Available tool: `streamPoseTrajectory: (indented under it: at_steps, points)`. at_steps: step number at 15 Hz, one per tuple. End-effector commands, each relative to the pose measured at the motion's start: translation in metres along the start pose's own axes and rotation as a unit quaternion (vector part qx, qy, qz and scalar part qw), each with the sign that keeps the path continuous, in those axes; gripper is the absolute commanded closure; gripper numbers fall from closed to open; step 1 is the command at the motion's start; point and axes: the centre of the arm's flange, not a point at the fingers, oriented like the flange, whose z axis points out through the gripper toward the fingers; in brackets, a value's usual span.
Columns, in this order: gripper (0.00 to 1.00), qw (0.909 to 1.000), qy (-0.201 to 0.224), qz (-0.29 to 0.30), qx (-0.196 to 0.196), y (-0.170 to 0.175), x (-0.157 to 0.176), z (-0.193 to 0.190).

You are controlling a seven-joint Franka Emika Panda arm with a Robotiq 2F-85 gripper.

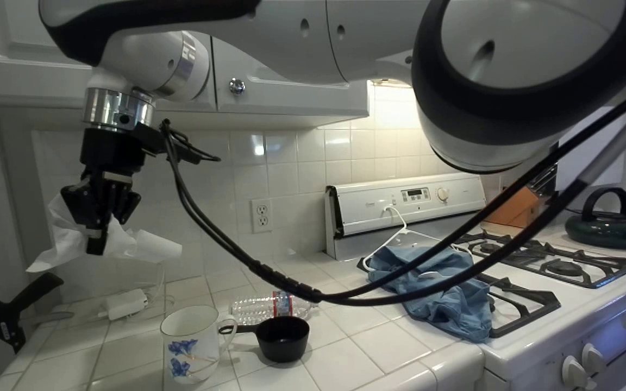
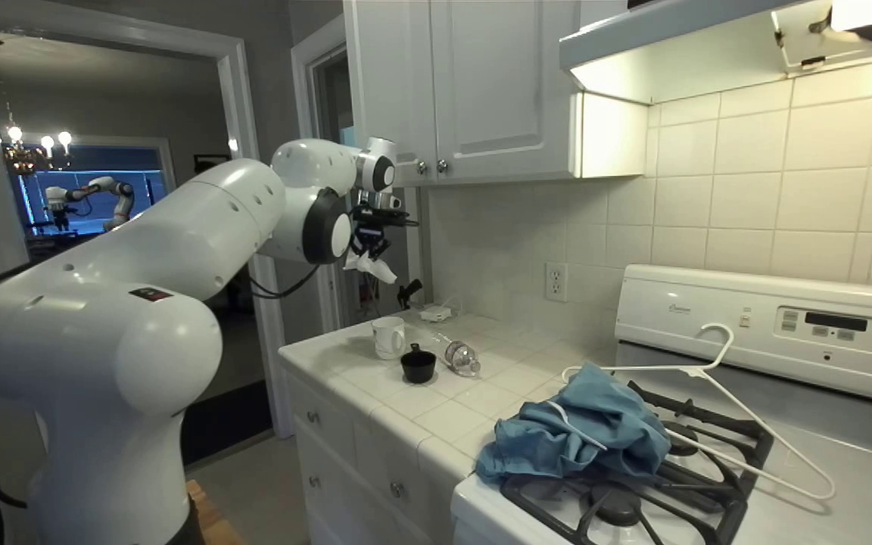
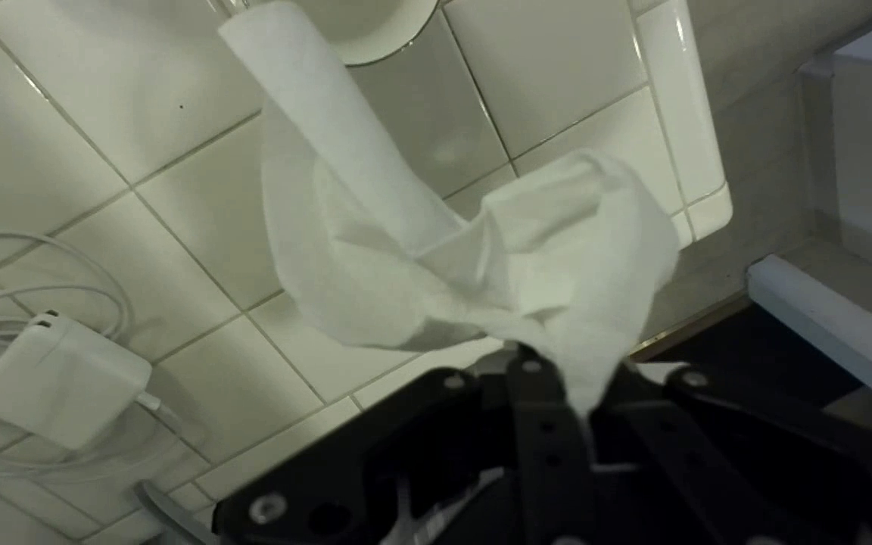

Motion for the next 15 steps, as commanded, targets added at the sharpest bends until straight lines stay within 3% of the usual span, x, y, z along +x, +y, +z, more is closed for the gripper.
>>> streamPoseTrajectory:
  at_steps: [1,5,10,13,15]
  points:
    - [0.96,1.0,0.001,-0.004,0.001,0.001,0.0,0.0]
    - [0.99,0.9981,-0.033,-0.052,0.004,-0.034,0.017,-0.002]
    - [0.99,0.9832,-0.106,-0.143,0.04,-0.153,-0.004,-0.004]
    - [0.99,0.9785,-0.153,-0.136,0.03,-0.209,-0.032,-0.014]
    - [0.99,0.9806,-0.171,-0.095,0.003,-0.226,-0.051,-0.021]
